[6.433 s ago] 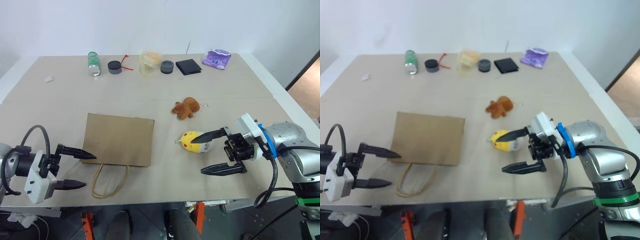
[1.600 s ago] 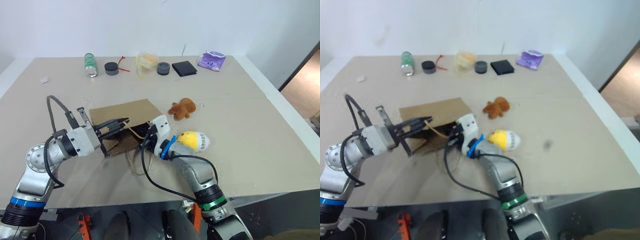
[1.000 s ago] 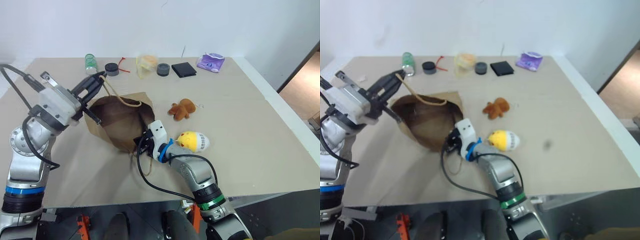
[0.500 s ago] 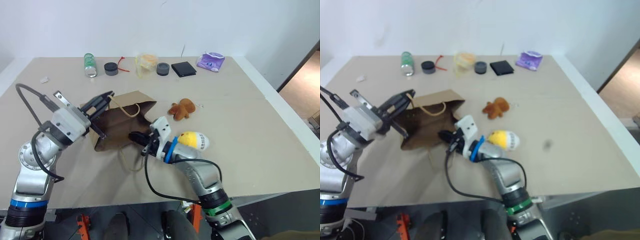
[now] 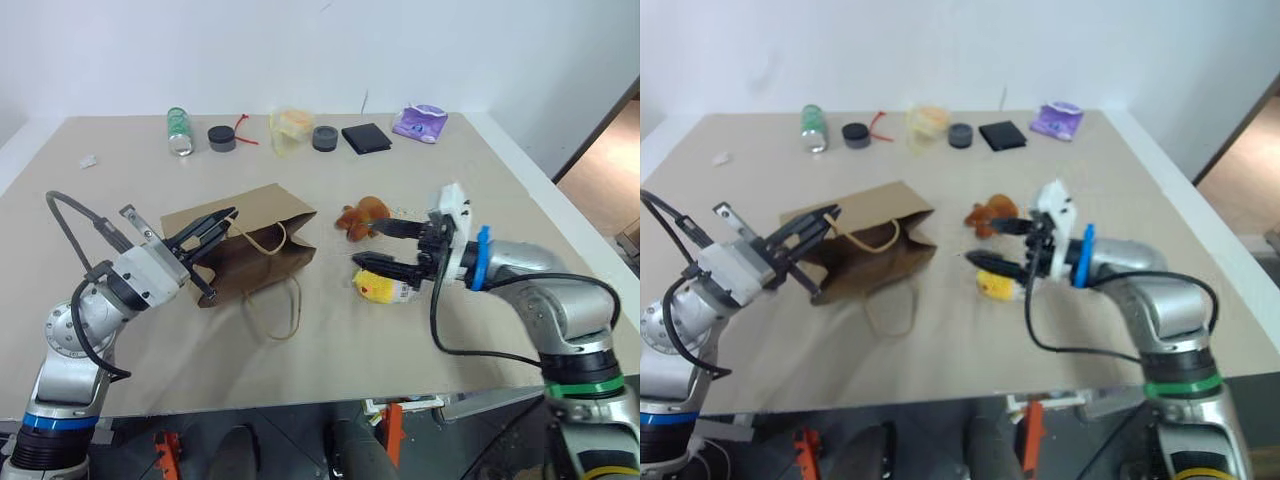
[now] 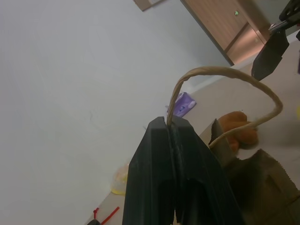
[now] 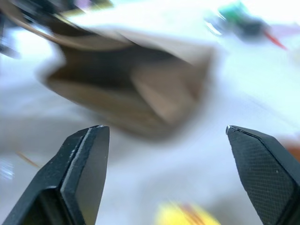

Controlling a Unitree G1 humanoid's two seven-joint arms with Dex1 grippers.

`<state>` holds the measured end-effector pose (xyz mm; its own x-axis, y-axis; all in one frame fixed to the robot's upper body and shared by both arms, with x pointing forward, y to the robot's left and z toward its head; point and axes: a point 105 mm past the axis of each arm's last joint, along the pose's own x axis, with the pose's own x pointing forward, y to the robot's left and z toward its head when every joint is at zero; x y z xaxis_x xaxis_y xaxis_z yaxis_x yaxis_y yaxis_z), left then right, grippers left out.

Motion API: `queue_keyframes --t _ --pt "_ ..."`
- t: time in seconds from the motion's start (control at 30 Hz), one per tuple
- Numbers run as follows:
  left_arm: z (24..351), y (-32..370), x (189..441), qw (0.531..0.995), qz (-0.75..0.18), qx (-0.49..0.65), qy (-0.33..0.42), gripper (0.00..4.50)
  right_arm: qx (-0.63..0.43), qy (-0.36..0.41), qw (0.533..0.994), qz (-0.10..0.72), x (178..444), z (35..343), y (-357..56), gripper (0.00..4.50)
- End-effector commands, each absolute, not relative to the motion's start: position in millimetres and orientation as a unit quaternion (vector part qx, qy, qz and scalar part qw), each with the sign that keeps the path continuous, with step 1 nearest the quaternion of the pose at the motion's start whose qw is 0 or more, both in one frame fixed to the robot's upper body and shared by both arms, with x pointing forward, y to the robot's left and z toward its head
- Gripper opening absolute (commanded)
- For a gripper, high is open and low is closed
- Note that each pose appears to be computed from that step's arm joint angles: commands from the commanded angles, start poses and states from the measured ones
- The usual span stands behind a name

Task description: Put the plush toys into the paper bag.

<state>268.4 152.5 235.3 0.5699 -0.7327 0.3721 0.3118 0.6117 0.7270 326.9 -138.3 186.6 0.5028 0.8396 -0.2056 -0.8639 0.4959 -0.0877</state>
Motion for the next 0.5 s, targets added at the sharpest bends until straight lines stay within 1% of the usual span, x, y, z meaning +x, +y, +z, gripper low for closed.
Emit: queue_keyframes --t 0.03,0.1,0.2,0.23,0.27,0.37,0.4,0.47,0.5 --pt "246.5 154.4 264.6 0.822 -0.305 0.313 -0.364 0.0 -0.124 0.113 0.859 0.484 330.0 167.6 -154.6 4.41" --pt "248.2 154.2 265.1 0.821 -0.305 0.314 -0.367 0.0 -0.144 0.14 0.852 0.484 329.8 152.4 -159.9 4.41" --pt "248.9 154.7 264.7 0.818 -0.306 0.319 -0.368 0.0 -0.16 0.156 0.845 0.486 329.2 140.9 -164.2 4.41" --pt "248.9 155.3 264.5 0.818 -0.307 0.32 -0.367 0.0 -0.168 0.159 0.843 0.486 329.5 138.0 -165.9 3.9" --pt "248.9 156.2 264.7 0.818 -0.306 0.321 -0.367 0.0 -0.17 0.16 0.844 0.483 331.2 136.7 -167.3 3.59" --pt "249.1 158.9 265.4 0.818 -0.305 0.324 -0.365 0.0 -0.17 0.154 0.845 0.484 333.8 138.4 -168.0 2.23" --pt "249.2 159.7 265.8 0.818 -0.304 0.325 -0.365 0.0 -0.166 0.145 0.845 0.486 334.6 142.1 -167.0 1.81" --pt "249.1 160.4 266.3 0.818 -0.303 0.326 -0.364 0.0 -0.153 0.124 0.845 0.498 333.8 151.4 -163.5 0.8" --pt "249.0 160.5 266.4 0.818 -0.303 0.326 -0.364 0.0 -0.124 0.101 0.847 0.507 333.1 163.7 -159.5 0.41"
